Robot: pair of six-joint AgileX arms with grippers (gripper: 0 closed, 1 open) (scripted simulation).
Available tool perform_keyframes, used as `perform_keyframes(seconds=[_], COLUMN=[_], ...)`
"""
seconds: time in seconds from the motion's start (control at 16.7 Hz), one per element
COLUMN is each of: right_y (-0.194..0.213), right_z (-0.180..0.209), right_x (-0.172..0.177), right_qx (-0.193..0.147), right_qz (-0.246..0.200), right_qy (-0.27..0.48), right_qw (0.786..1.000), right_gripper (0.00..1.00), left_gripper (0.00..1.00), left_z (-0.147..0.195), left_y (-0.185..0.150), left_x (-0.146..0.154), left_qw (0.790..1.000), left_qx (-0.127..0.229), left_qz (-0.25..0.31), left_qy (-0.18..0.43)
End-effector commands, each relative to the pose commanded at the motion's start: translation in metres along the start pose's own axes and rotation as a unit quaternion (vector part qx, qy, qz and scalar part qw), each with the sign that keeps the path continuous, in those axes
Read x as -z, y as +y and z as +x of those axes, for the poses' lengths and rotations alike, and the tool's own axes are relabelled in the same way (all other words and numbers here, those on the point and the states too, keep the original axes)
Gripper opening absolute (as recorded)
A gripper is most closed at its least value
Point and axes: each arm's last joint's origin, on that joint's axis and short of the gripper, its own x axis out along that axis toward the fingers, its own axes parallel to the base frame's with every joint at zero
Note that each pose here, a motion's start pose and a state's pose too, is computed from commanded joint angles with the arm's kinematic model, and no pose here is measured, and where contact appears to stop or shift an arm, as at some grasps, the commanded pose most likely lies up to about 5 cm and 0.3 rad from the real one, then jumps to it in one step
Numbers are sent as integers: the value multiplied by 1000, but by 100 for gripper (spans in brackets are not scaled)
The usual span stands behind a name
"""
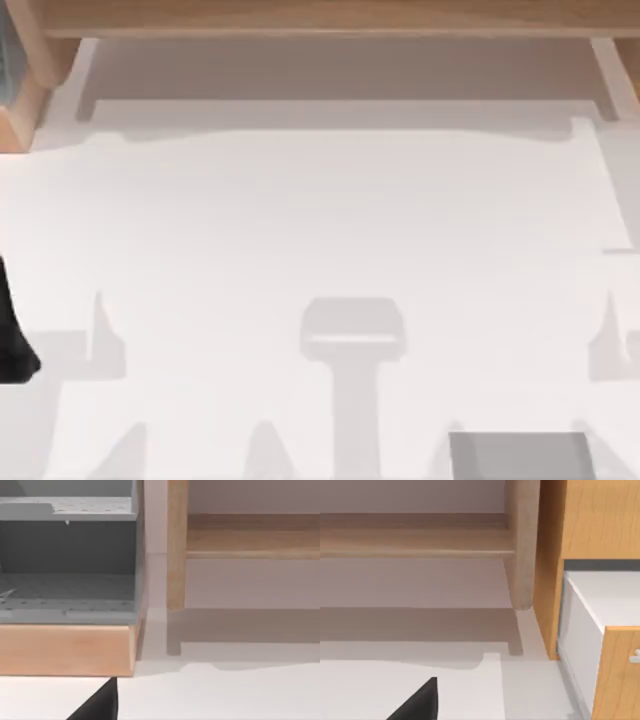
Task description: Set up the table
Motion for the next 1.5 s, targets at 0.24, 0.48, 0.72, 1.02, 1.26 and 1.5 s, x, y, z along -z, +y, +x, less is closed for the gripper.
perform_keyframes(seconds=[0.24,0.48,0.72,1.02,1.26,1.5], right_y=[-1,-6,-16,-41,-78,-123], right_z=[0,5,30,104,191,273], right_x=[-4,-35,-90,-157,-175,-148], right_qx=[6,34,60,74,67,47], right_qz=[-3,-18,-38,-57,-60,-51], right_qy=[12,76,172,312,425,527], right_qw=[1000,996,983,946,901,847], right_gripper=[100,100,100,100,100,100], left_gripper=[100,100,100,100,100,100], left_z=[0,0,0,0,0,0], left_y=[0,0,0,0,0,0], left_x=[0,0,0,0,0,0], left_qw=[1000,1000,1000,1000,1000,1000], left_qx=[0,0,0,0,0,0], left_qz=[0,0,0,0,0,0], left_qy=[0,0,0,0,0,0])
